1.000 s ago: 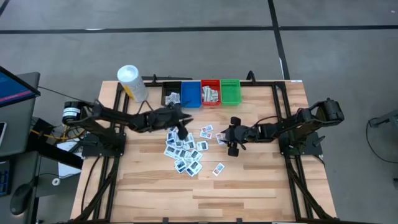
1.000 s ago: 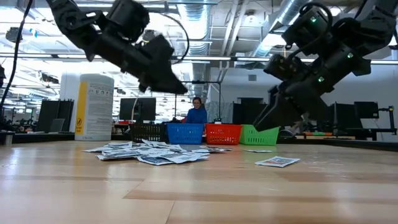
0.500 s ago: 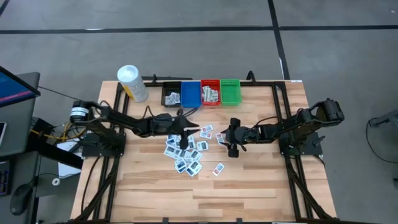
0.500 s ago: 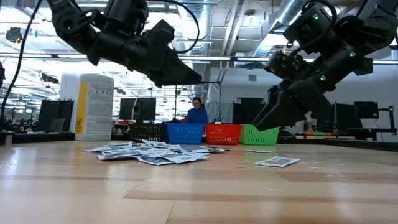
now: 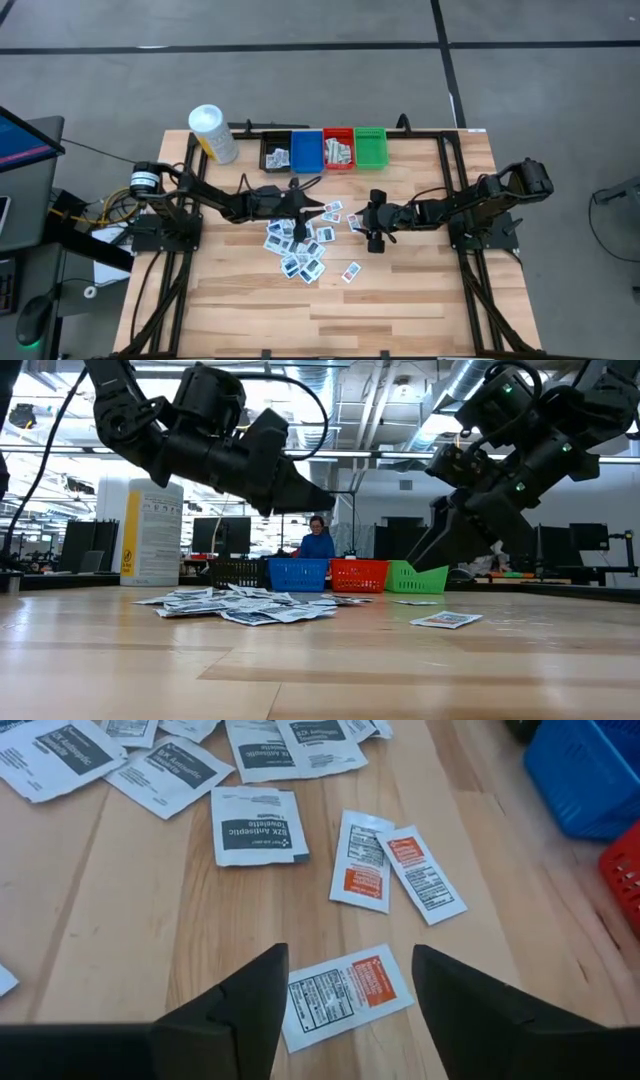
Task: Pick & Place First Aid Supplies
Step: Put the orange ointment pack into the black bin
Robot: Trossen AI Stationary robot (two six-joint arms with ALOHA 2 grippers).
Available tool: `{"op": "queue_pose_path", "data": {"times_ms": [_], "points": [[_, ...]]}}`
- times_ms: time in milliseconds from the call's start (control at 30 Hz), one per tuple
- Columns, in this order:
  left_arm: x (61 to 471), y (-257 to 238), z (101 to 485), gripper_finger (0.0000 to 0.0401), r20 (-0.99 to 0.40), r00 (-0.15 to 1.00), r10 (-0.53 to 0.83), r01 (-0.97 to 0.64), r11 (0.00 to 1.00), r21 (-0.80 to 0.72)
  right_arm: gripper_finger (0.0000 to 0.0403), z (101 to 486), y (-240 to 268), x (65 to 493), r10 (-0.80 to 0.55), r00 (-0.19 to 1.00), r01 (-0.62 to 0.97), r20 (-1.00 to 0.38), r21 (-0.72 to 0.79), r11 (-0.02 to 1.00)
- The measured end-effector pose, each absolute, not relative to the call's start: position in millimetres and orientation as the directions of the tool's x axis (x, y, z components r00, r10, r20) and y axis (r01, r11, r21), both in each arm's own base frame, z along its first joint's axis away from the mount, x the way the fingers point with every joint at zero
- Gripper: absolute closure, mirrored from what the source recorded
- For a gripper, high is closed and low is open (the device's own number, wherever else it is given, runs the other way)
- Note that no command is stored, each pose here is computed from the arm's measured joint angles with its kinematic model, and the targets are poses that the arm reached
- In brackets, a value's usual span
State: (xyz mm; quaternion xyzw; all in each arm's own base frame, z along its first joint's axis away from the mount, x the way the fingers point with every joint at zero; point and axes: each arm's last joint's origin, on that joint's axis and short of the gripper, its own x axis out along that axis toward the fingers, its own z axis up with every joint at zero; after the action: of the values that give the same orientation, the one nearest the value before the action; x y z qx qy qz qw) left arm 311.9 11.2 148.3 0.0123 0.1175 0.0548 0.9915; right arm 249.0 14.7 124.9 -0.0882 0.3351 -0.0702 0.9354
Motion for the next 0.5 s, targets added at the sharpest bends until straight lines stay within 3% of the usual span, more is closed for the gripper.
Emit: {"op": "queue_pose_path", "data": {"times_ms": [500], "points": [[312.1, 10.4, 149.3, 0.0309, -0.223, 0.97, 0.095, -0.091, 0.995, 0.026, 0.0207, 124.2, 11.5, 249.1, -0.151, 0.764, 0.004, -0.627, -0.23, 0.973]]}}
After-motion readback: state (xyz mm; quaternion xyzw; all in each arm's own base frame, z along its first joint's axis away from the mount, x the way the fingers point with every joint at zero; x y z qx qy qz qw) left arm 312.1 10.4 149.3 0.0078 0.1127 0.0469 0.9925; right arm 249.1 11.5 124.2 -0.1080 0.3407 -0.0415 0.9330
